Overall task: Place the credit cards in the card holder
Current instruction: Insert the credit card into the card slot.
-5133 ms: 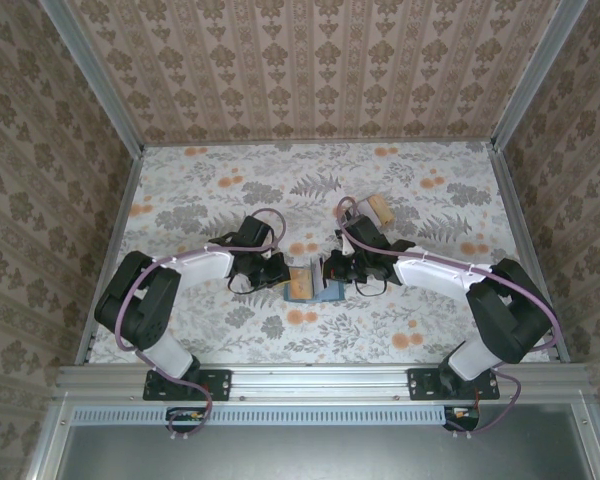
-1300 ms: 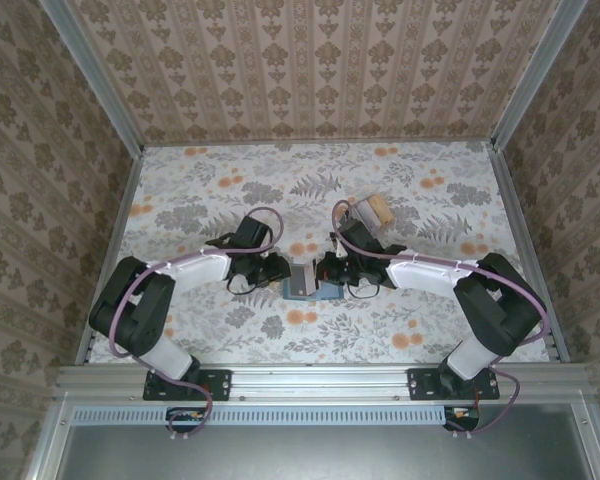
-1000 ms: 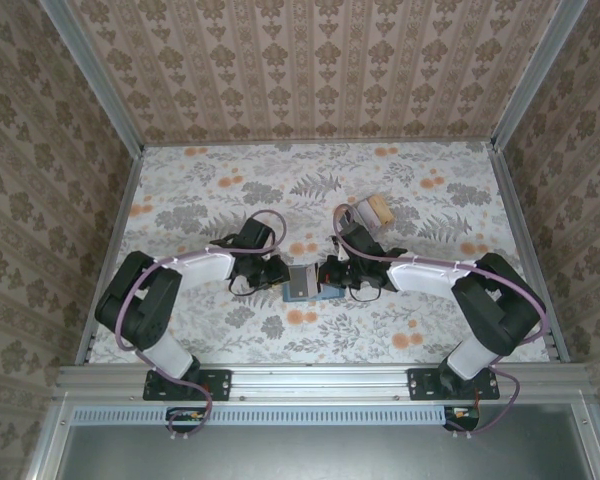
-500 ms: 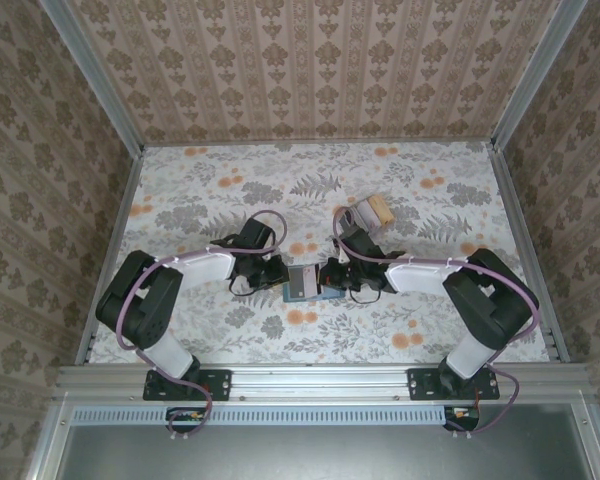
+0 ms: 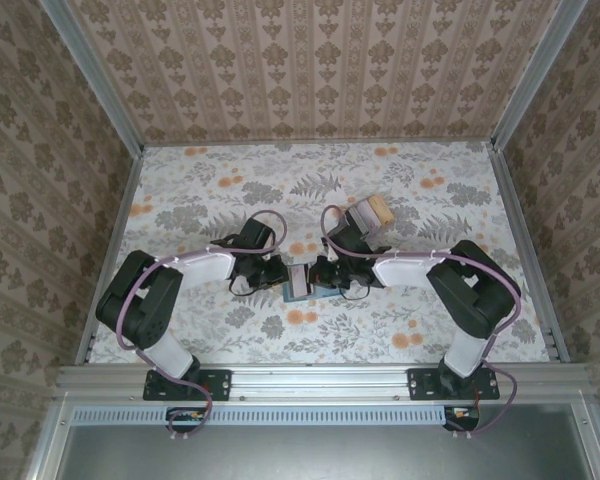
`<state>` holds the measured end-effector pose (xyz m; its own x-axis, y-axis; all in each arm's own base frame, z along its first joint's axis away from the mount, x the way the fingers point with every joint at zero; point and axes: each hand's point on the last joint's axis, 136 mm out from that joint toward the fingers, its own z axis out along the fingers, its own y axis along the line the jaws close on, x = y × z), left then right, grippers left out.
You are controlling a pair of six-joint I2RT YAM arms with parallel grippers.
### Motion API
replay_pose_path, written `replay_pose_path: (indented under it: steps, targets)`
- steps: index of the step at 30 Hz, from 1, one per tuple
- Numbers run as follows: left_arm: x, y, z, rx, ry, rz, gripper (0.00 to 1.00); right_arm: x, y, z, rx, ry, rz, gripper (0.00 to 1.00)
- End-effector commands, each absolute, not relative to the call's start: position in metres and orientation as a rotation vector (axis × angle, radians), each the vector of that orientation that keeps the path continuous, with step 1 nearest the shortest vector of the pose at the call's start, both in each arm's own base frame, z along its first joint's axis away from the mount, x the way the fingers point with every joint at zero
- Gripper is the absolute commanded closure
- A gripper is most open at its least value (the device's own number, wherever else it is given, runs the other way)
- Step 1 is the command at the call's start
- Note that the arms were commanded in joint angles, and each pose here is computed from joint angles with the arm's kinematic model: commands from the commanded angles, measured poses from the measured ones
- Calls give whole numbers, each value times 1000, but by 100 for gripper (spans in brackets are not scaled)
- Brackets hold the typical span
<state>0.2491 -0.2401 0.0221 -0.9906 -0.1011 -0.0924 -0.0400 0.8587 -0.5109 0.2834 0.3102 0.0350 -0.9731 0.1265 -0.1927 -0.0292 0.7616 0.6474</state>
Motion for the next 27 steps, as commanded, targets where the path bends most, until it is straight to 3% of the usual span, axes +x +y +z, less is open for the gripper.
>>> replay_pose_path:
  steps: [1, 12, 15, 20, 27]
  targets:
    - [250, -245, 23, -74, 2919, -796, 83, 275, 310, 18, 84, 2821, 935, 95]
    - [253, -245, 30, -72, 2894, -793, 81, 276, 297, 33, -17, 2843, 791, 79]
    - [254, -243, 33, -72, 2880, -788, 80, 279, 291, 45, -36, 2822, 744, 69]
    - [256, -242, 44, -64, 2846, -792, 76, 284, 286, 64, -73, 2790, 702, 67]
    - [262, -238, 68, -57, 2767, -785, 67, 316, 232, 117, -128, 2652, 367, 64]
